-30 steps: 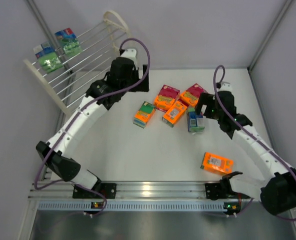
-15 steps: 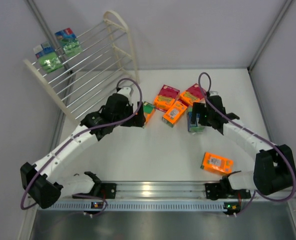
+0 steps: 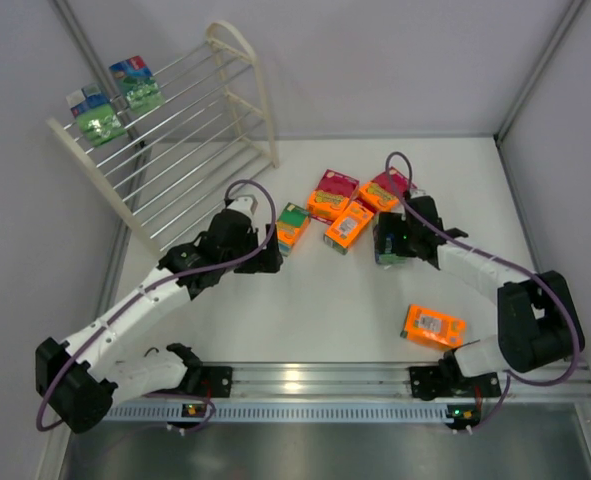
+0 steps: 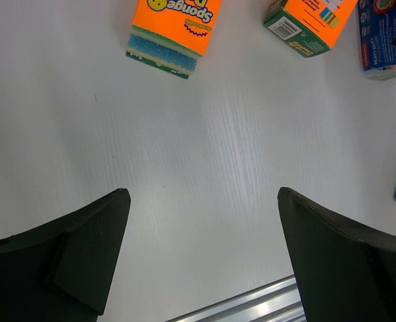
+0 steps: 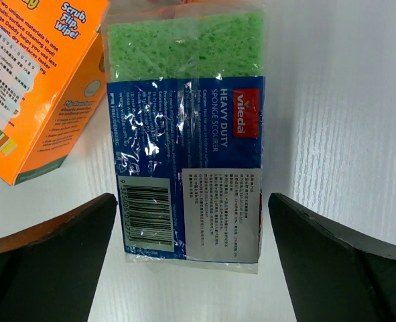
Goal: Place and organize the cleaning sponges onto the shelf
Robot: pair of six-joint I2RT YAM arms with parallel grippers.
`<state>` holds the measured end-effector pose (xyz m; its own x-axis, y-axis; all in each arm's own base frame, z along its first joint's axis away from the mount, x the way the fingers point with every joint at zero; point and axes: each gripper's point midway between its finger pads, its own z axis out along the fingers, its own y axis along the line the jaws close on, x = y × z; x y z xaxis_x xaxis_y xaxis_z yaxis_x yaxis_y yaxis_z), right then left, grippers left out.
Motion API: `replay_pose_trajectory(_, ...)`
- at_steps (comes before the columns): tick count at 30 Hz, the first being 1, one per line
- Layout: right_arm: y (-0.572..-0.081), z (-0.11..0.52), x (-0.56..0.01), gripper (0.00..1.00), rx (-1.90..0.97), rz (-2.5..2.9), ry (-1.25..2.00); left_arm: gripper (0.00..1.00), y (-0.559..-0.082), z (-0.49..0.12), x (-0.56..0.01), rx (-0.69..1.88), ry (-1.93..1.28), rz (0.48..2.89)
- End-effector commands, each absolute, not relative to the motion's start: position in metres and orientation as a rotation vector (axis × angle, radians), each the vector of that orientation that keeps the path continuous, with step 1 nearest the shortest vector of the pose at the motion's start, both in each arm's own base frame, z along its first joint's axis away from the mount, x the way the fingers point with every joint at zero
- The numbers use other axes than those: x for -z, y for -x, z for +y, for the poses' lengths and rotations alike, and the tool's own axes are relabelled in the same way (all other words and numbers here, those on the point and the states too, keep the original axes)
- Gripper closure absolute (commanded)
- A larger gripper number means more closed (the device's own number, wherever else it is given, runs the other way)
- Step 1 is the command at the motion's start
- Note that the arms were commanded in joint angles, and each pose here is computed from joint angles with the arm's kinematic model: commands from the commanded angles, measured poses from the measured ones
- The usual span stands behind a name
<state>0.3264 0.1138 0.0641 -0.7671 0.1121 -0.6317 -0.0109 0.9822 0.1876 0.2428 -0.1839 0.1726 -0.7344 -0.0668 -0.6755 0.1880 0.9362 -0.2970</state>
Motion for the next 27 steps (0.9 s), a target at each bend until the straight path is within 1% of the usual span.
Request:
replay_pose_trajectory(1,-0.348,0.122,-0.081,0.01,-0.265,2.357,-0.052,0.02,-0.247,-0.188,-0.179,0.489,-0.051,2.312)
replay_pose_trajectory(6,-0.353,0.126,-0.092,0.01,-0.264,2.325,-0.056,0.02,-0.248,-0.188,-0.174,0.481,-0.052,2.328)
replay_pose_trajectory(9,-0.357,0.127,-0.084,0.01,-0.23,2.346,-0.033,0.02,-0.248,-0.189,-0.171,0.474,-0.068,2.338)
replay_pose_trajectory(11,-0.358,0.123,-0.069,0.01,-0.178,2.396,-0.019,0.02,-0.248,-0.192,-0.168,0.478,-0.091,2.355)
replay_pose_trajectory(18,-0.376,0.125,-0.065,0.02,-0.118,2.406,0.004,0.02,-0.252,-0.198,-0.155,0.468,-0.125,2.375)
replay_pose_trajectory(22,-0.385,0.127,-0.068,0.17,-0.108,2.399,-0.006,0.02,-0.25,-0.213,-0.153,0.534,-0.182,2.358)
replay_pose_trajectory(23,-0.387,0.128,-0.07,0.26,-0.114,2.398,-0.009,0.02,-0.25,-0.218,-0.153,0.551,-0.202,2.349)
replay_pose_trajectory(26,-0.383,0.133,-0.079,0.43,-0.162,2.39,-0.006,0.02,-0.249,-0.23,-0.152,0.59,-0.25,2.345)
replay_pose_trajectory(27,-0.38,0.135,-0.083,0.44,-0.186,2.388,-0.004,0.02,-0.252,-0.234,-0.152,0.597,-0.248,2.34)
